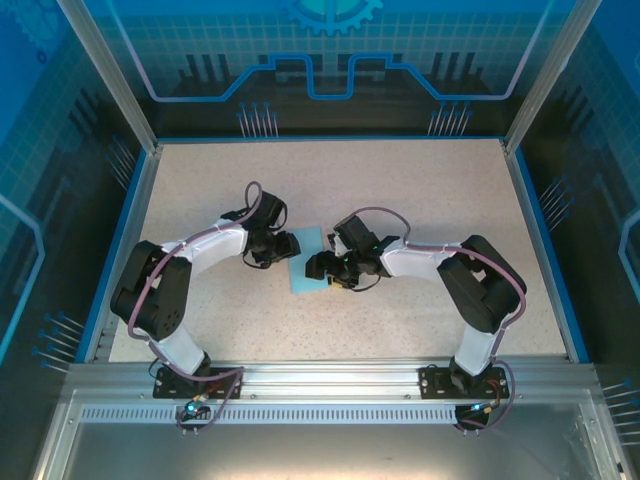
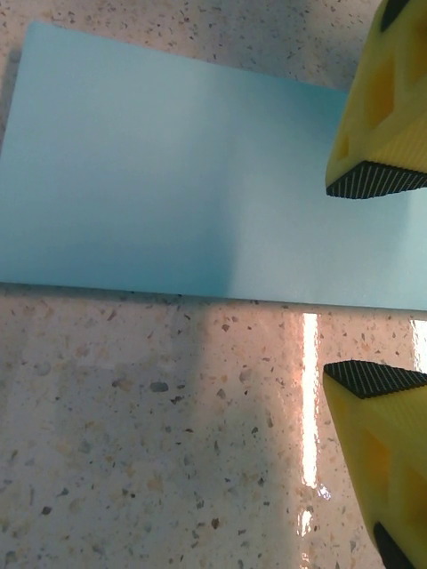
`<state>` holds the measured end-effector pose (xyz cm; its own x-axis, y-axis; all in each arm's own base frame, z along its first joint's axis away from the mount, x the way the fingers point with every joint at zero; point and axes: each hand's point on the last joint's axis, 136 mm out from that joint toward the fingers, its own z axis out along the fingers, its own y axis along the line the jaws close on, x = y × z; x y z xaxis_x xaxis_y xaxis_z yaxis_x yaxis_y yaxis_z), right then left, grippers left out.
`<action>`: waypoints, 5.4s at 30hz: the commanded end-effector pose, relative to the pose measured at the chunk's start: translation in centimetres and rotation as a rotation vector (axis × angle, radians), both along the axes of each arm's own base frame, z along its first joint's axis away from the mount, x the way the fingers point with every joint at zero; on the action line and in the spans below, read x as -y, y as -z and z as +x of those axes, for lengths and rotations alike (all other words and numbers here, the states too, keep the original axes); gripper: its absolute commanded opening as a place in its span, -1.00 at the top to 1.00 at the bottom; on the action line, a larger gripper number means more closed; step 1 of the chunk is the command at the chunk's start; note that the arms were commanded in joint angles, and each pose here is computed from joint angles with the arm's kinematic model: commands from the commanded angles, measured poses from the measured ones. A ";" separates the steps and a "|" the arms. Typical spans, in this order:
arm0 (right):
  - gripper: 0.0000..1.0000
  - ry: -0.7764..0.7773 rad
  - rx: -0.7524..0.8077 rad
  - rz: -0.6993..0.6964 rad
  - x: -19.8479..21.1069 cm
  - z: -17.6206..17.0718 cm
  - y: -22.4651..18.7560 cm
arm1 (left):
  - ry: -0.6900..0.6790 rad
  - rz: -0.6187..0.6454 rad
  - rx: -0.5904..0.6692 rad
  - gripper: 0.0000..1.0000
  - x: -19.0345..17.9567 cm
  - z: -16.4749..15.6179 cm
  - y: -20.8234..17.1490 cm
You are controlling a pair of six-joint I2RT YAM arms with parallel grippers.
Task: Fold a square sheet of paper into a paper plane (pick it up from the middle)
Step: Turn over the paper at the center of the table, then third fold the triangle at the center of the table.
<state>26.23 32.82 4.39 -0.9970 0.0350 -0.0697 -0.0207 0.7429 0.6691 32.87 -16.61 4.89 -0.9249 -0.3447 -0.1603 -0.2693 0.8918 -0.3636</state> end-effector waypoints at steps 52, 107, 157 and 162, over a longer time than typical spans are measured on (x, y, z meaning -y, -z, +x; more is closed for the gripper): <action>0.66 0.116 0.011 -0.055 4.7 -2.9 -0.6 | 0.083 -0.343 -0.012 0.53 5.0 -0.6 3.3; 0.81 -0.056 0.038 0.012 -2.4 0.5 1.6 | 0.084 -0.303 0.017 0.47 4.3 -0.5 1.7; 0.80 -0.019 0.046 -0.038 -2.6 2.0 3.3 | 0.024 -0.154 -0.055 0.83 2.1 -0.9 5.0; 0.80 -0.004 0.045 -0.044 -2.4 2.2 3.4 | 0.025 -0.154 -0.055 0.83 2.1 -0.9 5.0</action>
